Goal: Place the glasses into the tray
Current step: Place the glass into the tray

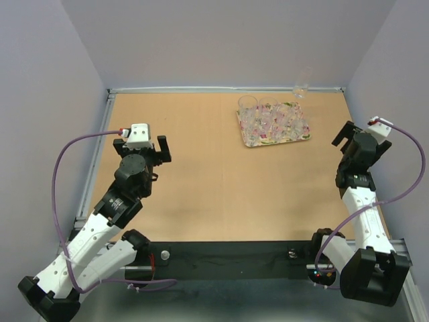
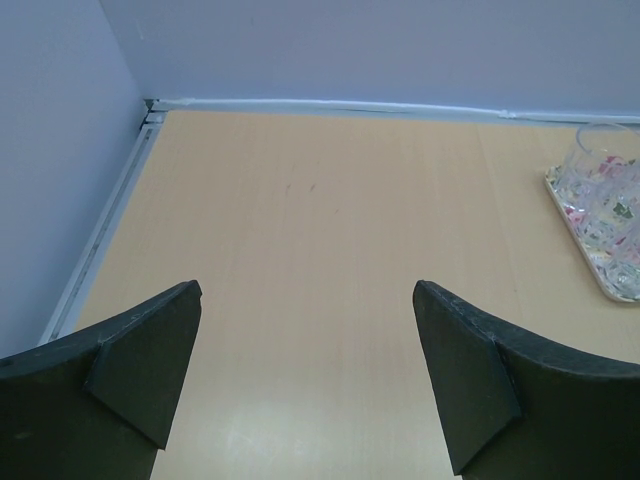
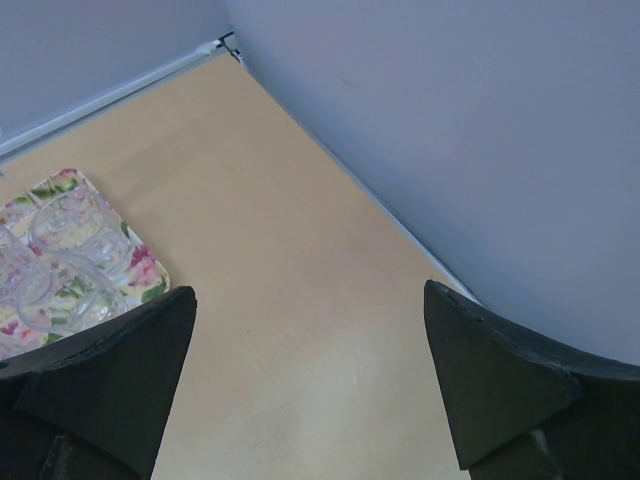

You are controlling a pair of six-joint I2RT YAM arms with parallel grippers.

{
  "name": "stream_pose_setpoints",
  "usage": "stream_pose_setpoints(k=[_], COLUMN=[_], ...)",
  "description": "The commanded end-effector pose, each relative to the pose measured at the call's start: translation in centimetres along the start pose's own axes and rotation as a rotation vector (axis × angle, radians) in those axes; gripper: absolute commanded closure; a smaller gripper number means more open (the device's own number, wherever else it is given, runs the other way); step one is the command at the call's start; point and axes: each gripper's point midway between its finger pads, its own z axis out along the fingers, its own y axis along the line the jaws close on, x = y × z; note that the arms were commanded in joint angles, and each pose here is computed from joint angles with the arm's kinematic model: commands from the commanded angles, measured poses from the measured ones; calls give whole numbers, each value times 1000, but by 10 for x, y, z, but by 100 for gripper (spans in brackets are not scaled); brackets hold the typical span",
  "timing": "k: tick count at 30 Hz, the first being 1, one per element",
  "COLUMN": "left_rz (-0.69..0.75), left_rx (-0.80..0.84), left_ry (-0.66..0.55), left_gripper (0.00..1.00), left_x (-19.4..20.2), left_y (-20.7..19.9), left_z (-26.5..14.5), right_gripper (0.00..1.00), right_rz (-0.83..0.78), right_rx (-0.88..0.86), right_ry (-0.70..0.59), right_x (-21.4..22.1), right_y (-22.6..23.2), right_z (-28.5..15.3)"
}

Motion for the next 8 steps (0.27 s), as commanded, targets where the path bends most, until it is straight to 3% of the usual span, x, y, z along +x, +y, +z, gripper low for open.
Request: stream_pose_setpoints(k=[1,8], left_rz=[-23,-20], left_rx=[-17,-21], left_ry=[-40,-38], left_gripper=[1,1], left_x=[-9,-7], left_y=[3,3], left_z=[2,2], right_gripper=[0,0], right_rz=[34,-4], right_rx=[34,17], right_ry=[-68,-57], right_x=[-16,-10], right_y=[-8,-7], right_z=[2,3])
